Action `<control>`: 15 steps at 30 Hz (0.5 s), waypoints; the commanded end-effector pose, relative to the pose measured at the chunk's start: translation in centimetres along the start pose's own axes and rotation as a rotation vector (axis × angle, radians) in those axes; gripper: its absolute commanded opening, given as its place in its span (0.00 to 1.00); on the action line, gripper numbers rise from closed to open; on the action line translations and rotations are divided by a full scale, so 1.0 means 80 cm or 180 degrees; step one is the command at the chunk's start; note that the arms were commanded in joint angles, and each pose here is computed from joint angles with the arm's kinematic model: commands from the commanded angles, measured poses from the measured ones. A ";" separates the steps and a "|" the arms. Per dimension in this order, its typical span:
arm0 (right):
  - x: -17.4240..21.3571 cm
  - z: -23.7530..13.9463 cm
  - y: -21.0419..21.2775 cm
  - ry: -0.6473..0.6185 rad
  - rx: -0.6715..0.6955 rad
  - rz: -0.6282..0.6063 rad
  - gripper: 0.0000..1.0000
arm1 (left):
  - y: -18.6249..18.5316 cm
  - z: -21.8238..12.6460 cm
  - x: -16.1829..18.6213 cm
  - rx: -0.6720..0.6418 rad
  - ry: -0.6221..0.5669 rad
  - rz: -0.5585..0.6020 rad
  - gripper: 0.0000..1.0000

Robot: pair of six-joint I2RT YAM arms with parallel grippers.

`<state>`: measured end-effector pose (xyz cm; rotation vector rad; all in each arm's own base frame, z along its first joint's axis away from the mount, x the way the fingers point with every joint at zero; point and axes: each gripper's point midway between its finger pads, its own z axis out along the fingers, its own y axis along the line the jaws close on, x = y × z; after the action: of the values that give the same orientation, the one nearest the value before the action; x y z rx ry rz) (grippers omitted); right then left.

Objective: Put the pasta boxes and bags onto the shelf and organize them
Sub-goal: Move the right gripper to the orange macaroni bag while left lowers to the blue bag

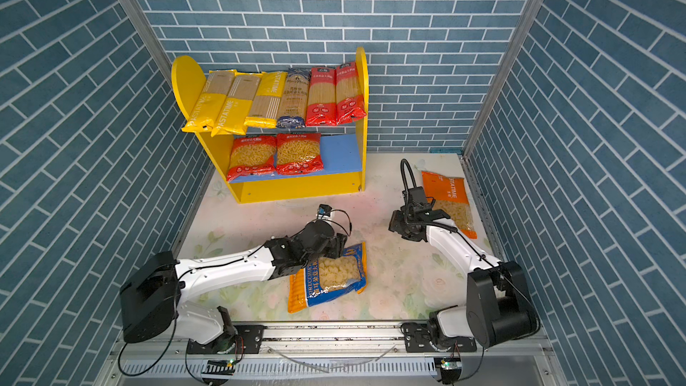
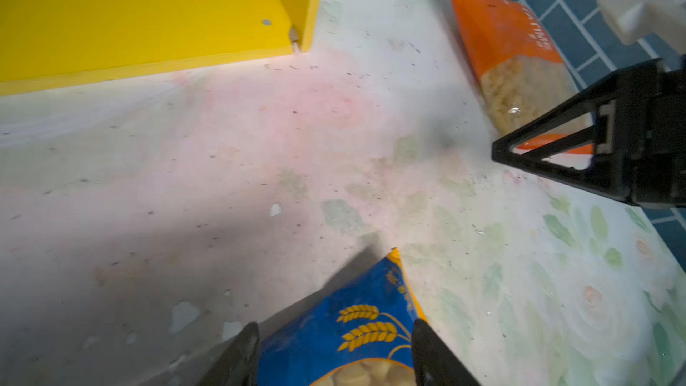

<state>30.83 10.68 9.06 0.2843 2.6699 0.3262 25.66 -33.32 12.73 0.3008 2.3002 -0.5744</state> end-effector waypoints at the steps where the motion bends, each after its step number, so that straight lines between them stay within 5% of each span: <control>1: -0.018 -0.026 -0.071 -0.0236 0.0683 0.0044 0.63 | -0.031 0.008 0.007 0.0231 0.0099 0.0105 0.65; 9: -0.046 -0.026 -0.150 0.0054 0.1981 -0.0381 0.65 | -0.051 0.012 0.015 0.0443 0.0186 0.0085 0.65; 15: -0.070 0.000 -0.143 0.0045 0.2147 -0.0519 0.64 | -0.048 0.012 0.016 0.0447 0.0158 0.0044 0.67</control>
<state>32.73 -1.07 6.76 0.3327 2.7424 -0.5095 23.91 -36.62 11.48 0.4045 2.3351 -0.6928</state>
